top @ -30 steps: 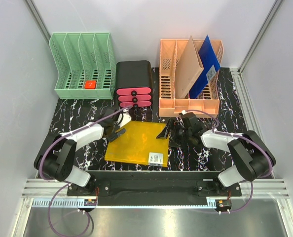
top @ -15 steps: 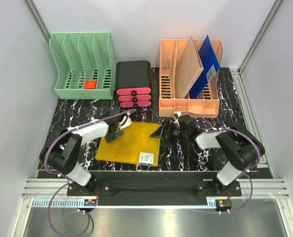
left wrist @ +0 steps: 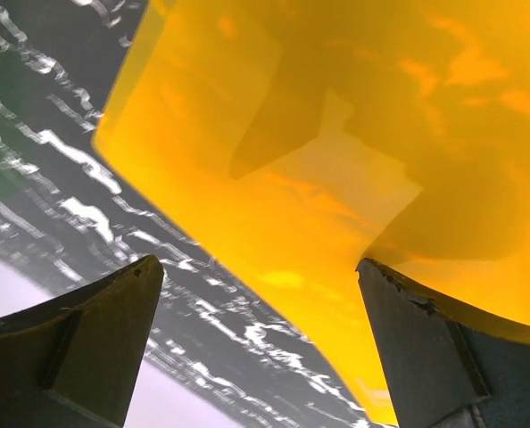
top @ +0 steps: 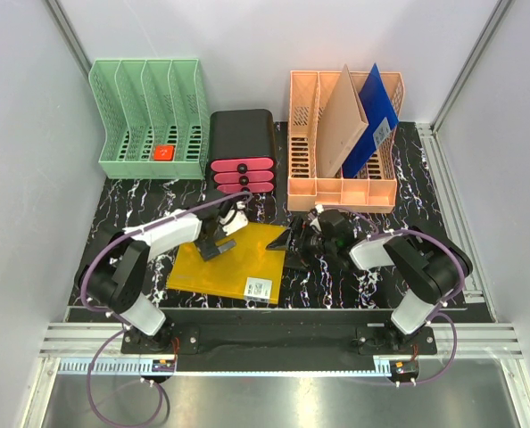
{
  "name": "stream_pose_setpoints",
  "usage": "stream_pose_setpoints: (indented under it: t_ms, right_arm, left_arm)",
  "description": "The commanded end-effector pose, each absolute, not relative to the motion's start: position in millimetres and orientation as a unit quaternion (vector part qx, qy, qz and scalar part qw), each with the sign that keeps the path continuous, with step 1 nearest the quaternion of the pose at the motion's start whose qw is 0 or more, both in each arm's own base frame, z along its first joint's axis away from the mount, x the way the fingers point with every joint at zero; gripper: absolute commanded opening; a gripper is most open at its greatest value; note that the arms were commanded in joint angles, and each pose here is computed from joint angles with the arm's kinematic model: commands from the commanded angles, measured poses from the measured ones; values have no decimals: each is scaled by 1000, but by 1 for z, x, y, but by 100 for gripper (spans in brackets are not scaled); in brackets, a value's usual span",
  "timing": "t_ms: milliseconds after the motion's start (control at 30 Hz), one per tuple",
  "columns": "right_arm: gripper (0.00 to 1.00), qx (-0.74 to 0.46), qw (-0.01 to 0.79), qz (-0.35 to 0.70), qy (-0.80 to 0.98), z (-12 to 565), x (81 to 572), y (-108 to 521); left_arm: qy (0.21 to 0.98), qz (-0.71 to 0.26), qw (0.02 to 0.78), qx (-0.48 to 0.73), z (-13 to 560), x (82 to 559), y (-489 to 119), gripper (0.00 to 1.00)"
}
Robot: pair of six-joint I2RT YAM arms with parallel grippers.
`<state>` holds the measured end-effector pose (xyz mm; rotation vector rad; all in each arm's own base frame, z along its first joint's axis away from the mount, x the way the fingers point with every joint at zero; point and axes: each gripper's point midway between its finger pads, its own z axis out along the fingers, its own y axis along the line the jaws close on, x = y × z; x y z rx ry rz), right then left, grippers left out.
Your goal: Organize the desk
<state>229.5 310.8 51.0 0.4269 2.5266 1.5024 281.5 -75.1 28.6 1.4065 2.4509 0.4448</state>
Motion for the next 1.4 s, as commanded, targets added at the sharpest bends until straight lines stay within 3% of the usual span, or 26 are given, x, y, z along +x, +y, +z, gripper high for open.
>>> stream_pose_setpoints:
  t_ms: [0, 167, 400, 1000, 1367]
  right_arm:
    - [99, 125, 84, 520, 841, 66, 223, 321]
    - [100, 122, 88, 505, 850, 62, 219, 315]
    - [100, 123, 91, 505, 850, 63, 216, 312]
    - [100, 126, 103, 500, 850, 68, 209, 303]
    - [100, 143, 85, 480, 861, 33, 208, 300]
  left_arm:
    - [883, 41, 138, 447, 27, 261, -99, 99]
    - [905, 80, 216, 357, 88, 300, -39, 99]
    - [919, 158, 184, 312, 64, 285, 40, 99]
    - [937, 124, 132, 297, 10, 265, 36, 99]
    - [941, 71, 105, 315, -2, 255, 13, 99]
